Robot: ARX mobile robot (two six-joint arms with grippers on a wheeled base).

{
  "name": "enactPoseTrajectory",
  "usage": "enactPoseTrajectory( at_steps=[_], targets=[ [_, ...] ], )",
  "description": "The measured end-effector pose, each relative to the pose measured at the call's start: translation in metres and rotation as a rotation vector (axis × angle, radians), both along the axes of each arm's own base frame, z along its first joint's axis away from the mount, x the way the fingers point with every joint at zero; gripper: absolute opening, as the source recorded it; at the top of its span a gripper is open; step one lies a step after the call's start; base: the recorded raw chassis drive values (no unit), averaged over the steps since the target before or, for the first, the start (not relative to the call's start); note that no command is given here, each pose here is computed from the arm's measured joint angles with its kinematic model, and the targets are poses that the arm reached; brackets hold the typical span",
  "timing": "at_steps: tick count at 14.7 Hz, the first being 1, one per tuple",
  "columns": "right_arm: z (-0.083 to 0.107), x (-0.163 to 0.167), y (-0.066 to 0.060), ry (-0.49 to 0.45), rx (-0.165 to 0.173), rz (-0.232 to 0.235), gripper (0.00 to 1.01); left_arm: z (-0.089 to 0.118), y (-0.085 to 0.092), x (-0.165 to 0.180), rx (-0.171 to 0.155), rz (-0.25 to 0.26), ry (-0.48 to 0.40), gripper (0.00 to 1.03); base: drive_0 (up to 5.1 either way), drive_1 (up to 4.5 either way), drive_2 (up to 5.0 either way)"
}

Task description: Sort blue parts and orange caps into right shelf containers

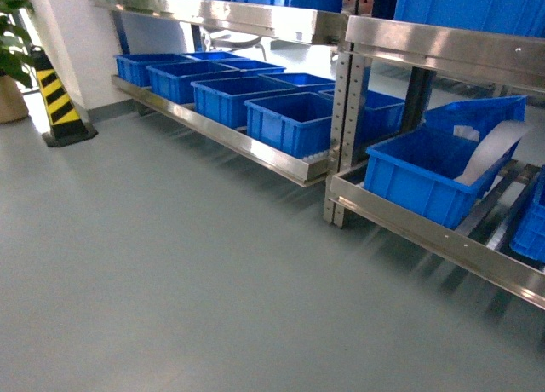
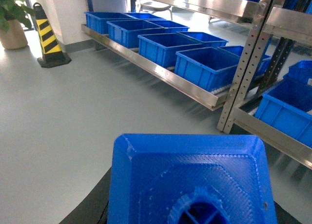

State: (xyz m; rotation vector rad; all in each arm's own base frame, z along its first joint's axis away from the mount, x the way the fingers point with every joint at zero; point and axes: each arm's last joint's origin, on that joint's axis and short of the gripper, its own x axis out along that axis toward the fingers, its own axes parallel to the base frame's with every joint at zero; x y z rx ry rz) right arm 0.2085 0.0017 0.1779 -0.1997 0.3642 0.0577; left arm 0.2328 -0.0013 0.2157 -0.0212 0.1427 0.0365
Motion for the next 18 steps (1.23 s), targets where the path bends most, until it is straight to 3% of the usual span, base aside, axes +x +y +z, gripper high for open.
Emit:
enactPoseTrajectory(
  at_steps=[18],
  targets=[
    [0.0,0.0,0.0,0.0,0.0,0.0,0.43,0.0001,0.0002,0.0,0.0,0.003,0.0,0.44,-1.6,-1.56,-1.6]
  ],
)
